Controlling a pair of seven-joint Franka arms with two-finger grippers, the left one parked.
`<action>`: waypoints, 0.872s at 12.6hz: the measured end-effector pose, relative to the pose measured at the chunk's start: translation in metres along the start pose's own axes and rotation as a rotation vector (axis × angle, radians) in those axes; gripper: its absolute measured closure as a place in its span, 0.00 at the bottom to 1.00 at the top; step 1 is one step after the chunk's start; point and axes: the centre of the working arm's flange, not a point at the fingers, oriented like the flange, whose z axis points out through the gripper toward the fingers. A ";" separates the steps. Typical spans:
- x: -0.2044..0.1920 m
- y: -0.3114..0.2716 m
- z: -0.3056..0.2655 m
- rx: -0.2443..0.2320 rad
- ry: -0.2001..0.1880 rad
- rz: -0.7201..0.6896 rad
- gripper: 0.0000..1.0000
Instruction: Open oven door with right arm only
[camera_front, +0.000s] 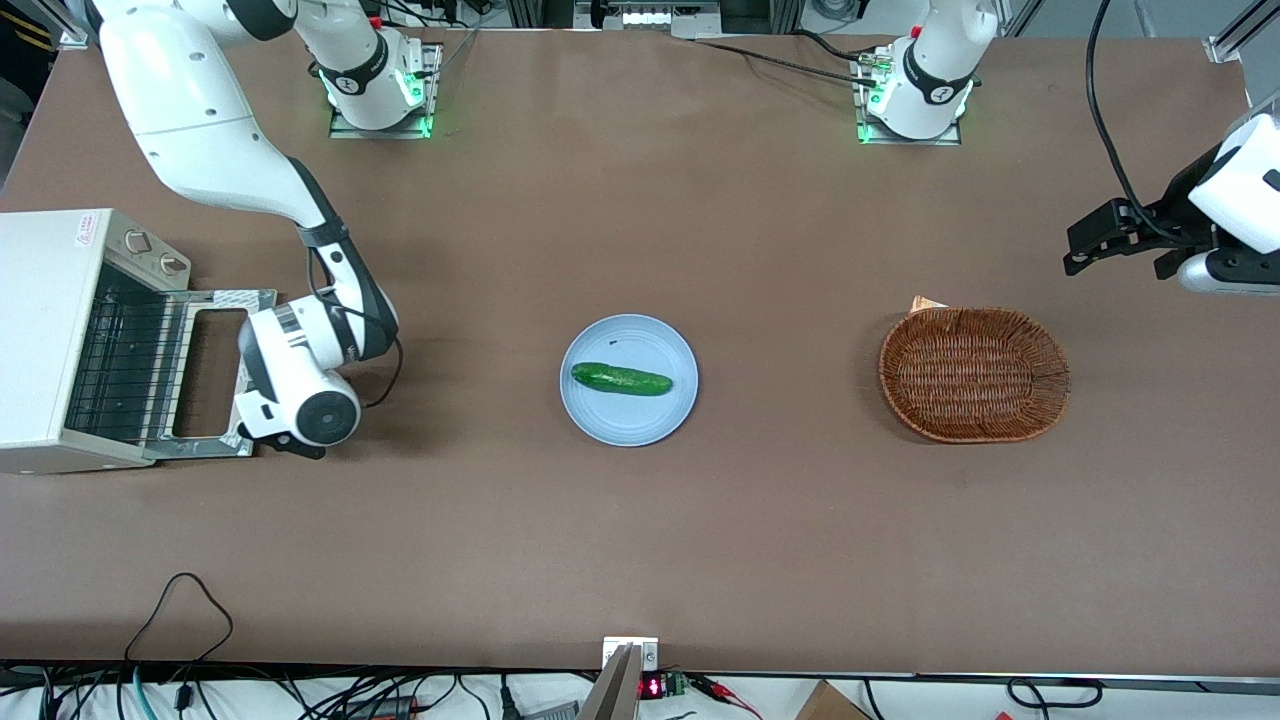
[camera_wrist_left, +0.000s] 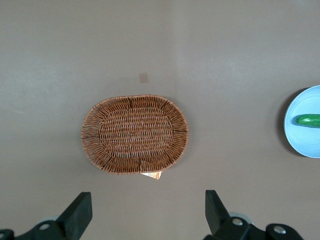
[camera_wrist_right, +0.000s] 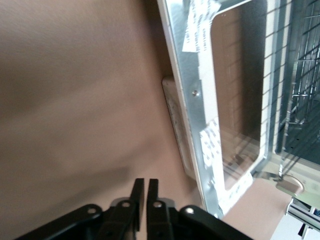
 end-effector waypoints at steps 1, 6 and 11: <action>0.000 0.010 -0.018 0.033 -0.022 0.002 0.78; -0.001 0.102 -0.100 0.232 -0.165 -0.088 0.20; -0.016 0.224 -0.161 0.460 -0.166 -0.168 0.00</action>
